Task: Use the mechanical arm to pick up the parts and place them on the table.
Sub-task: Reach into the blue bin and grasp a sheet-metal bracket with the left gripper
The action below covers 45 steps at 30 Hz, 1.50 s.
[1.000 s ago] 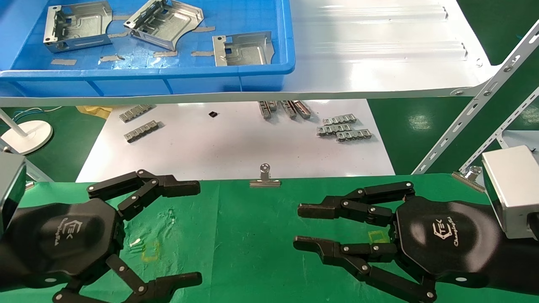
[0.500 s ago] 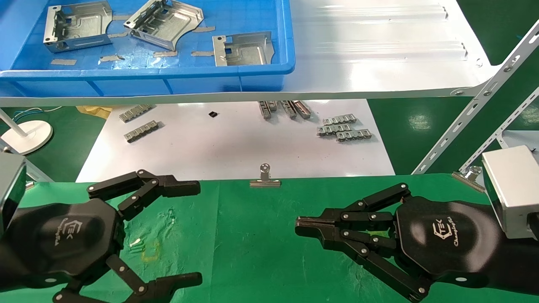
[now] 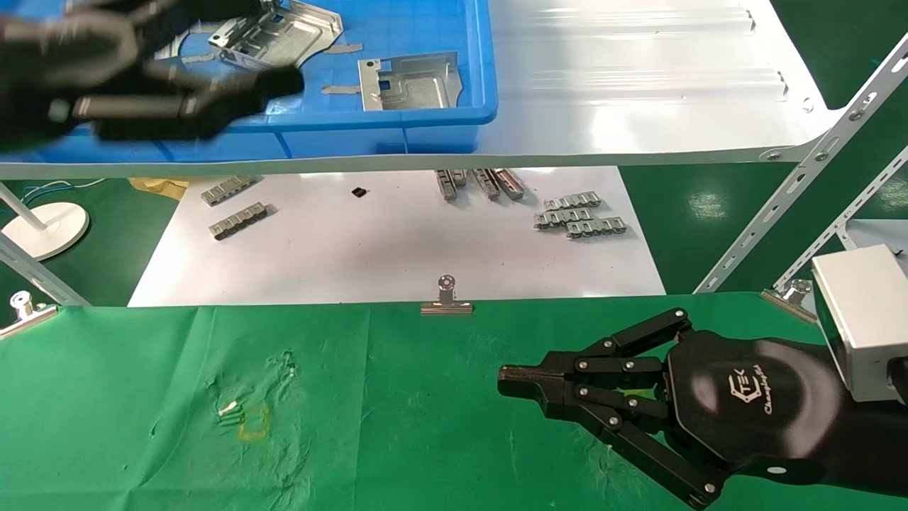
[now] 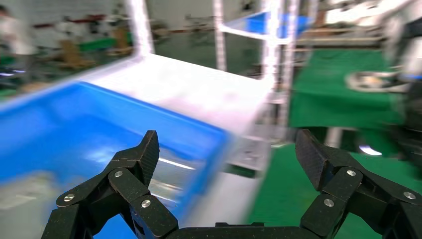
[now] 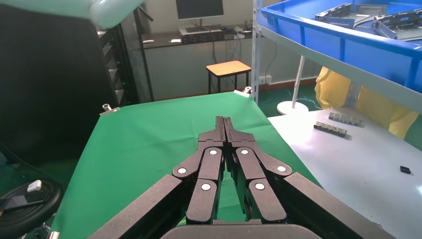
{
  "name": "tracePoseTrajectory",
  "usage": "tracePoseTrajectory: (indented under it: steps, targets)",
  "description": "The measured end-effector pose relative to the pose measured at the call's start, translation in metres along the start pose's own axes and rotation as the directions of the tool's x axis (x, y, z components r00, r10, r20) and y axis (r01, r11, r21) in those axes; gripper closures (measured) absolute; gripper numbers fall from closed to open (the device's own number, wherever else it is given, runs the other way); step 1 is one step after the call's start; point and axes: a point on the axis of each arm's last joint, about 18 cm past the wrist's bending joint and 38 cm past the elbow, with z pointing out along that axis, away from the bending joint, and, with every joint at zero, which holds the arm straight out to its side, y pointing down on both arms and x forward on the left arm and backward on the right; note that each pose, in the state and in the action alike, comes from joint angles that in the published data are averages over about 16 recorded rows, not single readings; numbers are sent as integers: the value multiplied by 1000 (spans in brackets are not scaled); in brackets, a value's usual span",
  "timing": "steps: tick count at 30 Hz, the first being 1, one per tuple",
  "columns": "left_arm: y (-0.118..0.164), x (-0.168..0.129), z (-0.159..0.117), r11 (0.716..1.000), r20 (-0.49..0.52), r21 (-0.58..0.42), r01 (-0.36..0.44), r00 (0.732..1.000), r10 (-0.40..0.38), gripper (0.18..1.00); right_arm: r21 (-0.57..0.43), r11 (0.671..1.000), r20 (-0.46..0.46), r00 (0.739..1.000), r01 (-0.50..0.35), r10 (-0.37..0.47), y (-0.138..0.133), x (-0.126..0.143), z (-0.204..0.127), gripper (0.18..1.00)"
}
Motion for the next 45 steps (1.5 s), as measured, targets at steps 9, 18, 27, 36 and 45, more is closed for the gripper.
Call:
tracePoseTrajectory:
  steps: [9,18,27,36,45]
  targets:
    - [-15,-81,37,996,225,-83,28,974,-9,183,0,1000,0,1000,0,0,0,0,0,987]
    - [-9,-127,60,985,412,-158,69,911,3,183,0,1000,0,1000,0,0,0,0,0,987]
    - [3,-141,67,965,488,-235,120,873,10,185,0,1000,0,1000,0,0,0,0,0,987]
    - [11,-146,66,948,523,-274,160,852,8,217,0,1000,0,1000,0,0,0,0,0,987]
    - [13,-149,66,943,540,-295,156,841,30,314,0,1000,0,1000,0,0,0,0,0,980]
